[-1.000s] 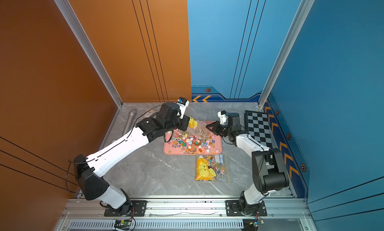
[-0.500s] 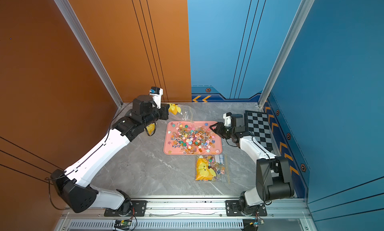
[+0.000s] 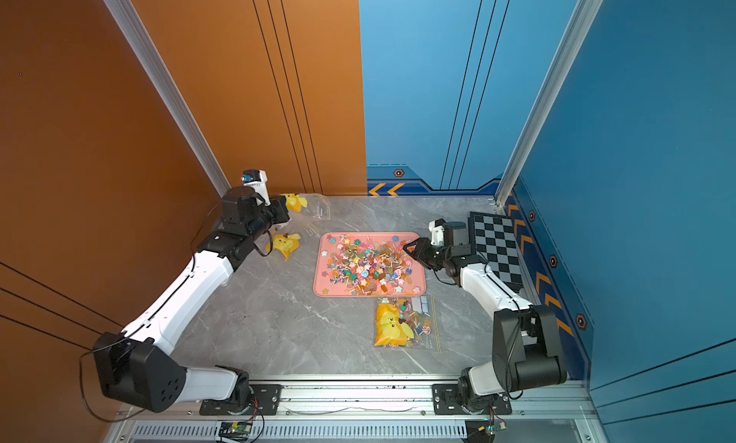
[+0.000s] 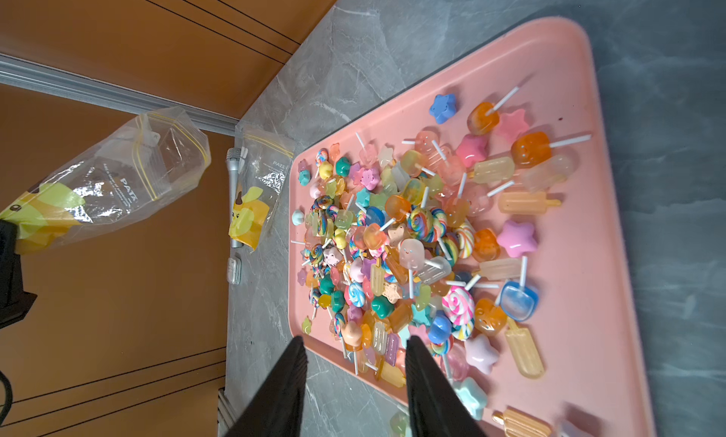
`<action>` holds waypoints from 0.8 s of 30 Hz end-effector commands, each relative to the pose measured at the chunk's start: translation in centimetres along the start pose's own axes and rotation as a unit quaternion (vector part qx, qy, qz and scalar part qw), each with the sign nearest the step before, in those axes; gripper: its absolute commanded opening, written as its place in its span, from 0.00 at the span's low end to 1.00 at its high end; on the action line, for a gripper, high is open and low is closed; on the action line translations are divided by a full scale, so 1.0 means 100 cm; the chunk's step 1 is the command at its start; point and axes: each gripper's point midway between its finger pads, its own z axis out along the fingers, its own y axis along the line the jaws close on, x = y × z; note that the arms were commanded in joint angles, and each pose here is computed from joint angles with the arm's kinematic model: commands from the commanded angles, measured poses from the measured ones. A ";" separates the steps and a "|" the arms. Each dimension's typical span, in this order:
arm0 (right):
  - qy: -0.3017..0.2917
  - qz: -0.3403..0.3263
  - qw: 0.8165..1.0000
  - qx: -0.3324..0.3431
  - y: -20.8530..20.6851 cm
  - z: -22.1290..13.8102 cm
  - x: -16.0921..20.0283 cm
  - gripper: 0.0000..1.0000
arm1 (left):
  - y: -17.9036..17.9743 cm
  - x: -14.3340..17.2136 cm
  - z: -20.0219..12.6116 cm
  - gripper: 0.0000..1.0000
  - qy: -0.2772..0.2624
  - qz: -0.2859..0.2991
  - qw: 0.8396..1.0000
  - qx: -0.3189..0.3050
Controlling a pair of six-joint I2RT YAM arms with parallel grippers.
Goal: Pour candies out of the ziploc bag
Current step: Place the ziploc bag in the ziploc bag.
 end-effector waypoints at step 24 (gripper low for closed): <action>0.019 -0.001 0.999 0.030 -0.024 0.002 0.020 0.43 | 0.156 0.103 0.024 0.18 -0.071 -0.128 0.980 -0.134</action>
